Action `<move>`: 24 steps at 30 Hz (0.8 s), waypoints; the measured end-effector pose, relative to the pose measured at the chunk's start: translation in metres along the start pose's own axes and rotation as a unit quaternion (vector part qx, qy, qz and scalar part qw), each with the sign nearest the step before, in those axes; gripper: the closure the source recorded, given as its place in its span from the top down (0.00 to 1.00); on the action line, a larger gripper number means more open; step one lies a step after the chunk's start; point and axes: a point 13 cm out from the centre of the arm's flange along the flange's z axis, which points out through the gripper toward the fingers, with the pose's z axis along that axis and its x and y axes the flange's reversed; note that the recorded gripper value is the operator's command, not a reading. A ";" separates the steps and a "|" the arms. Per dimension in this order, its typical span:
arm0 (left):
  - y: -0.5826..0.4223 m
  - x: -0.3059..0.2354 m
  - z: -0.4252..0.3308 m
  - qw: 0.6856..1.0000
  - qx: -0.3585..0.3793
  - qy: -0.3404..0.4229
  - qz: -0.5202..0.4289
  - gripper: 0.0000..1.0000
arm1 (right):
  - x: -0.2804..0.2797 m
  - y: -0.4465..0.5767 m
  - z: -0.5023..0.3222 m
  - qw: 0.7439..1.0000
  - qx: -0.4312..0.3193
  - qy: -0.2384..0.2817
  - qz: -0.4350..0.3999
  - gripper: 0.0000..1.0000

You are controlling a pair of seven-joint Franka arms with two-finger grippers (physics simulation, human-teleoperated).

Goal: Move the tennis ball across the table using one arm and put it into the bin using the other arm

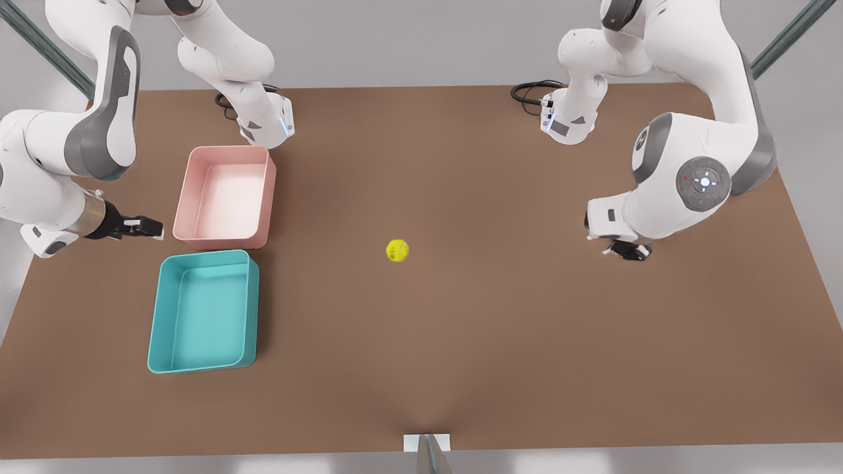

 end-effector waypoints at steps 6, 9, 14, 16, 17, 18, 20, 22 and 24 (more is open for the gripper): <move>-0.005 0.031 -0.004 0.984 0.031 0.026 -0.176 1.00 | -0.005 0.003 0.003 1.000 -0.006 0.001 -0.001 1.00; -0.001 0.044 -0.002 0.973 0.039 0.044 -0.225 1.00 | -0.045 0.071 0.017 0.999 -0.021 0.002 -0.041 1.00; -0.007 0.059 -0.008 0.964 0.045 0.069 -0.254 1.00 | -0.079 0.300 0.095 0.989 -0.015 0.013 -0.143 1.00; -0.011 0.062 -0.007 0.961 0.047 0.077 -0.262 1.00 | -0.072 0.346 0.138 0.989 -0.011 0.022 -0.148 1.00; -0.012 0.063 -0.007 0.959 0.047 0.081 -0.266 1.00 | -0.066 0.356 0.159 0.989 -0.009 0.028 -0.143 1.00; -0.012 0.065 -0.007 0.958 0.048 0.084 -0.271 1.00 | -0.058 0.362 0.176 0.990 -0.007 0.031 -0.137 1.00; -0.011 0.068 -0.006 0.955 0.049 0.089 -0.280 1.00 | -0.040 0.369 0.201 0.992 -0.003 0.032 -0.123 1.00; -0.011 0.070 -0.006 0.952 0.049 0.092 -0.288 1.00 | -0.018 0.374 0.221 0.993 -0.002 0.029 -0.113 1.00; -0.012 0.071 -0.005 0.950 0.049 0.095 -0.294 1.00 | -0.006 0.379 0.235 0.995 -0.007 0.021 -0.100 1.00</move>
